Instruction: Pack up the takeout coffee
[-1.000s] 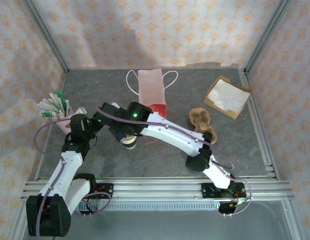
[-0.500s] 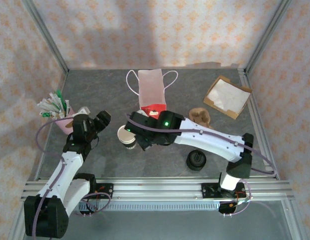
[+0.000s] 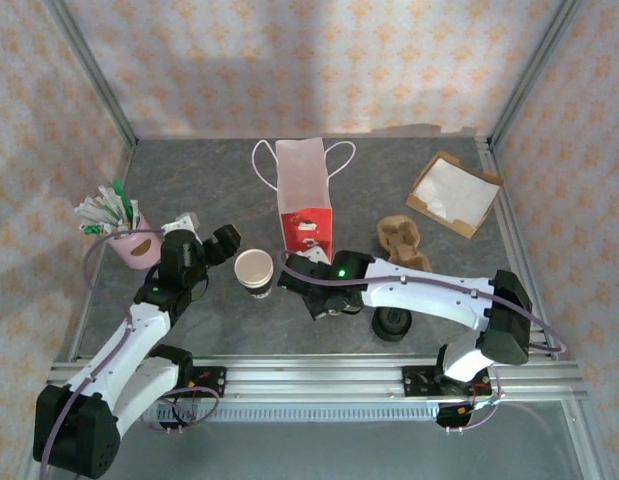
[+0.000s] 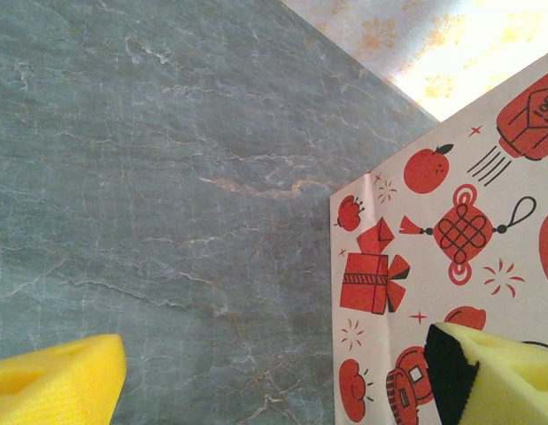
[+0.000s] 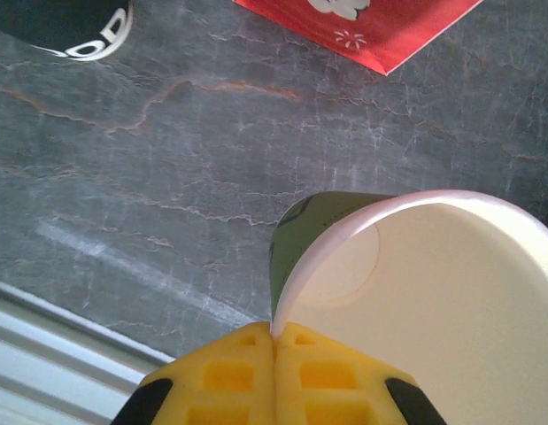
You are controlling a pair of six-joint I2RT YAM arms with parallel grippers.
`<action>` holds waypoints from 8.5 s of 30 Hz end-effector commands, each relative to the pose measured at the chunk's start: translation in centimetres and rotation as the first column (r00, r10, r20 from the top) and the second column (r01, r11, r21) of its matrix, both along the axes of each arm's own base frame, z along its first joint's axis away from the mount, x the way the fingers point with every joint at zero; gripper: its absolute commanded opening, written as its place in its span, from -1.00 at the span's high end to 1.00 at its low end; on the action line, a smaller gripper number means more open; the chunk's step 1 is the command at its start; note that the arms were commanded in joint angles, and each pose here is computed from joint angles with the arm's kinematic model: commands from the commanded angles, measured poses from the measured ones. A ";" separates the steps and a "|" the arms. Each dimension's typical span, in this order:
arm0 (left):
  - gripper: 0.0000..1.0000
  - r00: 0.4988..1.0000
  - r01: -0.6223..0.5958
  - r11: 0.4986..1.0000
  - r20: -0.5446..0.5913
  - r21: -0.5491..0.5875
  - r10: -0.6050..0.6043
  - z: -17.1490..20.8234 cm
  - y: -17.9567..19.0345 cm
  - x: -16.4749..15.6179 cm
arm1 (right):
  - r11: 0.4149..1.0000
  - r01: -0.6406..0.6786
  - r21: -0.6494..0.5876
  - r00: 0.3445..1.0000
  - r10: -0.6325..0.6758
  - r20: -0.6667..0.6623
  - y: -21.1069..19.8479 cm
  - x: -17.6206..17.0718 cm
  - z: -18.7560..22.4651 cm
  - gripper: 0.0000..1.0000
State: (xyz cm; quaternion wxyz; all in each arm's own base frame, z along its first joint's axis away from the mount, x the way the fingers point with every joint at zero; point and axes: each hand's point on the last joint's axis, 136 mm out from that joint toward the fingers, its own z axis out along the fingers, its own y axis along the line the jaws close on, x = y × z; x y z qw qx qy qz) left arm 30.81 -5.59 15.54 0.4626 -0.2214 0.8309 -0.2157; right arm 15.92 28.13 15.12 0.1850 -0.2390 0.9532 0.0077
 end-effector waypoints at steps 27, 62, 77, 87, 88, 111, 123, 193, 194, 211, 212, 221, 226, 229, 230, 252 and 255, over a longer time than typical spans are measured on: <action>-0.81 0.981 0.034 0.991 0.187 0.129 -0.058 5.5 -1.4 -1.4 | 0.974 0.163 0.156 0.981 -0.177 0.079 -3.3 1.4 2.2 -0.99; -1.00 0.782 0.467 0.813 0.267 0.347 -0.563 10.0 -14.0 -5.7 | 0.731 0.646 0.220 0.752 -0.659 -0.017 -18.9 -3.0 -1.3 -0.91; -1.00 0.795 0.467 0.807 0.229 0.361 -0.562 9.0 -14.3 -5.1 | 0.751 0.649 0.118 0.760 -0.637 -0.127 -16.4 -2.7 -4.8 -0.84; -1.00 0.796 0.468 0.806 0.224 0.362 -0.562 8.8 -14.4 -5.0 | 0.711 0.692 0.124 0.719 -0.664 -0.206 -17.2 -2.8 -7.0 -0.72; -1.00 0.797 0.467 0.807 0.224 0.362 -0.562 8.8 -14.4 -4.9 | 0.711 0.693 0.116 0.718 -0.666 -0.205 -17.3 -2.8 -7.1 -0.71; -1.00 0.799 0.466 0.803 0.214 0.371 -0.562 8.4 -14.4 -4.9 | 0.758 0.648 0.078 0.755 -0.624 -0.202 -16.3 -2.0 -7.0 -0.69; -1.00 0.799 0.466 0.804 0.216 0.370 -0.562 8.5 -14.4 -4.9 | 0.760 0.646 0.078 0.759 -0.628 -0.172 -16.8 -1.7 -5.6 -0.72; -1.00 0.796 0.465 0.806 0.227 0.365 -0.562 8.8 -14.3 -5.0 | 0.780 0.620 -0.084 0.764 -0.624 -0.162 -16.9 -1.6 -7.0 -0.37; -1.00 0.796 0.464 0.807 0.228 0.365 -0.561 8.9 -14.3 -5.0 | 0.781 0.621 -0.071 0.765 -0.623 -0.160 -16.9 -1.5 -6.7 -0.37; -1.00 0.796 0.465 0.805 0.224 0.368 -0.563 8.8 -14.3 -5.0 | 0.737 0.675 -0.021 0.735 -0.675 -0.056 -19.1 -0.5 -6.5 -0.37; -1.00 0.795 0.466 0.805 0.225 0.367 -0.563 8.8 -14.3 -5.0 | 0.733 0.680 -0.011 0.732 -0.679 -0.047 -19.2 -0.3 -6.3 -0.37; -1.00 0.795 0.468 0.804 0.224 0.367 -0.564 8.8 -14.3 -5.0 | 0.721 0.690 0.066 0.722 -0.678 -0.137 -18.4 0.0 -7.2 -0.37; -1.00 0.794 0.470 0.803 0.223 0.366 -0.566 8.8 -14.4 -5.1 | 0.714 0.698 0.055 0.707 -0.675 -0.208 -18.2 -0.6 -8.7 -0.36; -1.00 0.794 0.470 0.803 0.223 0.367 -0.566 8.8 -14.4 -5.0 | 0.705 0.704 0.087 0.706 -0.681 -0.194 -18.2 -0.3 -7.9 -0.36; -1.00 0.794 0.471 0.803 0.222 0.366 -0.567 8.8 -14.4 -5.0 | 0.701 0.705 0.105 0.706 -0.682 -0.192 -18.2 -0.2 -7.5 -0.36; -1.00 0.801 0.455 0.811 0.228 0.367 -0.553 8.7 -14.1 -4.9 | 0.715 0.677 0.176 0.736 -0.657 -0.161 -18.6 0.3 -3.0 -0.31; -1.00 0.809 0.436 0.822 0.240 0.367 -0.537 8.8 -13.7 -4.9 | 0.734 0.644 0.214 0.765 -0.620 -0.175 -17.6 0.6 -2.0 -0.31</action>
